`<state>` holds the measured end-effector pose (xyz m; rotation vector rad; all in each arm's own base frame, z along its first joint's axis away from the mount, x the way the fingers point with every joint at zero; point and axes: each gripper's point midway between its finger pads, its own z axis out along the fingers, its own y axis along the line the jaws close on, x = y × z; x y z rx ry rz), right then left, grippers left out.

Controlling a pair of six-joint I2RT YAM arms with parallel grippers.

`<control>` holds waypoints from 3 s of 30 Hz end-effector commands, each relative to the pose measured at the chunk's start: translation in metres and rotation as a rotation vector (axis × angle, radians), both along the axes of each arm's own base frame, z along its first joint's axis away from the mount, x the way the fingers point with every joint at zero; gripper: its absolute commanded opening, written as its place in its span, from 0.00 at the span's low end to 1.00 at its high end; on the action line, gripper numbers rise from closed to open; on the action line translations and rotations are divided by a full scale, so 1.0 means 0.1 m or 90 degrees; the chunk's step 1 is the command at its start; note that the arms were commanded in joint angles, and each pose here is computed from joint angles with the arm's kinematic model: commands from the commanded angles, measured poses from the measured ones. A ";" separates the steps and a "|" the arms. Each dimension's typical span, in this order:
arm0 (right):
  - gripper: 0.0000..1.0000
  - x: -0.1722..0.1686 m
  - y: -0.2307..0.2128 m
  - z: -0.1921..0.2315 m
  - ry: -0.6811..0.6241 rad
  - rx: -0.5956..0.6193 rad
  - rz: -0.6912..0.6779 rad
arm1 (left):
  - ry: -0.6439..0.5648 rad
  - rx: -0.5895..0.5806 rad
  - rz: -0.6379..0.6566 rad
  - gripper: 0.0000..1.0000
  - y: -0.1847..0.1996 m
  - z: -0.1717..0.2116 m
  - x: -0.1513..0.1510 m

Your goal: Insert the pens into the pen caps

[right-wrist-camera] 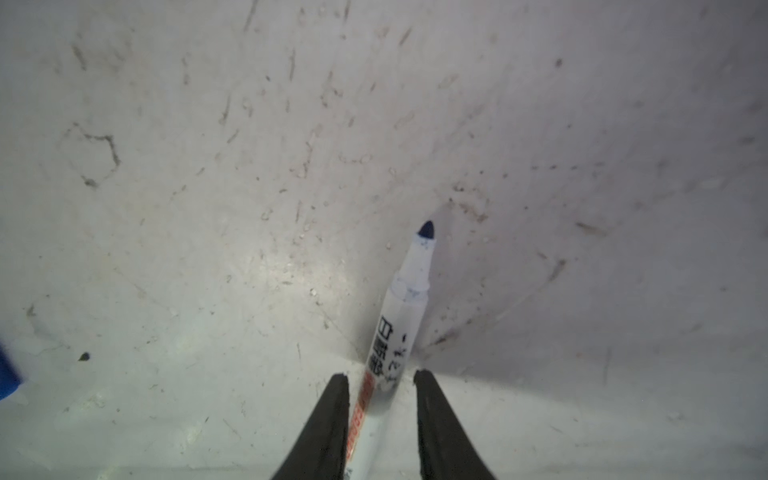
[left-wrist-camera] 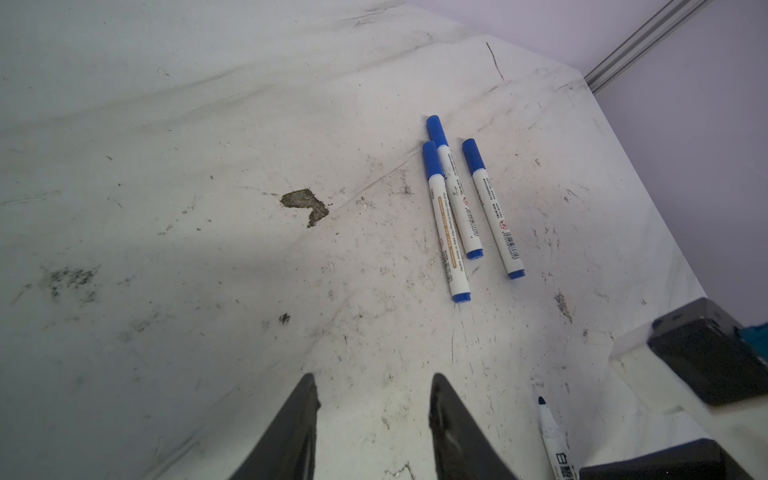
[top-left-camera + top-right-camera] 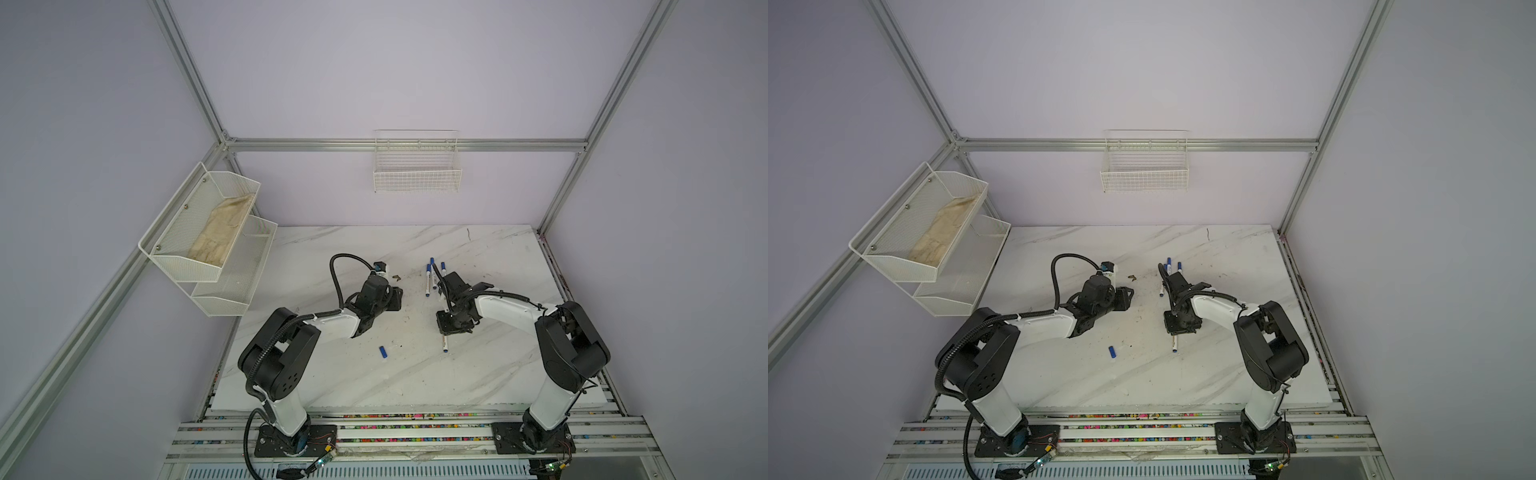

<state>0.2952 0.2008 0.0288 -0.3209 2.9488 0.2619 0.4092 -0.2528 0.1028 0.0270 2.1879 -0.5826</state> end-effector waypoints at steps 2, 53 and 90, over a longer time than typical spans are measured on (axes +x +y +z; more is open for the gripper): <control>0.17 0.04 -0.03 -0.12 -0.002 -0.018 -0.009 | -0.015 -0.018 -0.003 0.43 -0.01 0.08 0.02; 0.00 0.93 0.70 1.79 -0.253 0.484 0.072 | -0.143 -0.275 -0.403 0.38 -1.10 1.22 -0.17; 0.62 -0.60 1.86 0.21 -0.092 0.010 0.576 | -0.052 0.090 0.390 0.00 1.69 0.70 -0.16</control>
